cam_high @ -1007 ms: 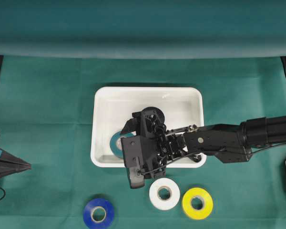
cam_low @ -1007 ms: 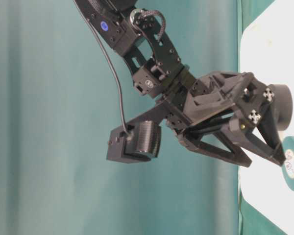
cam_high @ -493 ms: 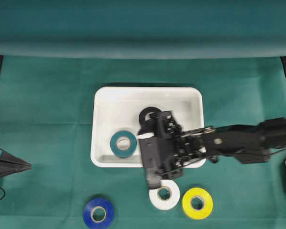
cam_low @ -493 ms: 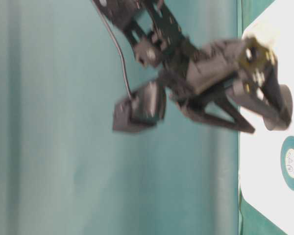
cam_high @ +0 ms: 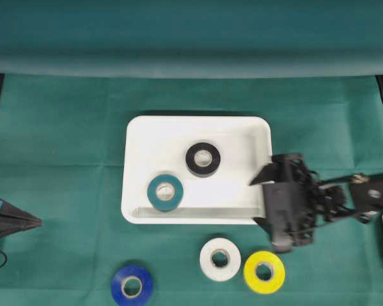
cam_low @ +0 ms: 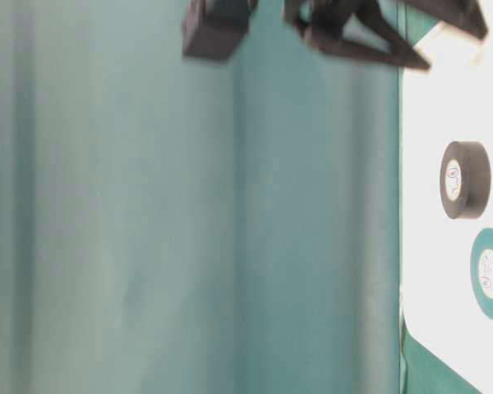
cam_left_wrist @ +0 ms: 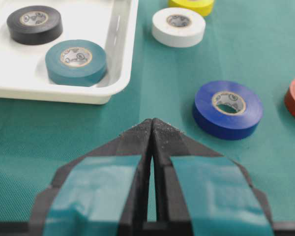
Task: Put the tape into the white case with the right arm.
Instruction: 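Open the right gripper and retract it to the right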
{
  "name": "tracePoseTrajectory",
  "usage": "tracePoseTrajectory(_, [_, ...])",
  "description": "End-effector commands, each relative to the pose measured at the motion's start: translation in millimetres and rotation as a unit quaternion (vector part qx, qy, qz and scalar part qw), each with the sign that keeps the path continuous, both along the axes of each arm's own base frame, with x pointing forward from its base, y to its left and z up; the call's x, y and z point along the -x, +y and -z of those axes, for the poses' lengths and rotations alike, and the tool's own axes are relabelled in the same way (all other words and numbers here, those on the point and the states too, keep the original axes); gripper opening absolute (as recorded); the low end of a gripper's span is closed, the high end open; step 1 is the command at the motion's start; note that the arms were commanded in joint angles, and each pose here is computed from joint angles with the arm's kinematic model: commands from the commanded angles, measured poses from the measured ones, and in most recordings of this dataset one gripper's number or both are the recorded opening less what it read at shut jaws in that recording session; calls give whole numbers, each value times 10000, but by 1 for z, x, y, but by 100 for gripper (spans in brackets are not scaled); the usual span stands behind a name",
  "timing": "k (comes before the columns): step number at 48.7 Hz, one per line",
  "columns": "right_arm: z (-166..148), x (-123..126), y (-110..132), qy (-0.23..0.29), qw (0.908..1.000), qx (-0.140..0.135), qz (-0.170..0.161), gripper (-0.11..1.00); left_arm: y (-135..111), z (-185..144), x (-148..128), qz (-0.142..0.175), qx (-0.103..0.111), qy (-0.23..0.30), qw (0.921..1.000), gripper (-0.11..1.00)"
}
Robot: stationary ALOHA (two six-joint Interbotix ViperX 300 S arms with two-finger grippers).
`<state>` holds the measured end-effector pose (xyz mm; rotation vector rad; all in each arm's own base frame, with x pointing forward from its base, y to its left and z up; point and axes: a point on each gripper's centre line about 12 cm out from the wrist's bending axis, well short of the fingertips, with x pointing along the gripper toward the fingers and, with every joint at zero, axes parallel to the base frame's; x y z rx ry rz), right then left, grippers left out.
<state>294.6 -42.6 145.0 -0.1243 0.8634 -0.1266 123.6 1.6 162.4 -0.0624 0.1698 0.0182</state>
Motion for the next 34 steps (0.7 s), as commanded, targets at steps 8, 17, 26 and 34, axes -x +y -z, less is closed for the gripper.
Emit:
tracePoseTrajectory(8, [-7,53,6,-305,9995,-77,90,64,0,-5,-1,2,-16,-46,10000,0])
tracePoseTrajectory(17, [-7,87,11,-646,9974,-256,188,63,0,-5,-1,1,-8,-46,10000,0])
tracePoseTrajectory(26, [-6,95,15,-831,9959,-338,147,62,0,-5,-1,1,-8,-46,10000,0])
tracePoseTrajectory(34, [-5,93,17,-789,9962,-350,76,62,0,-4,-1,1,-8,-38,10000,0])
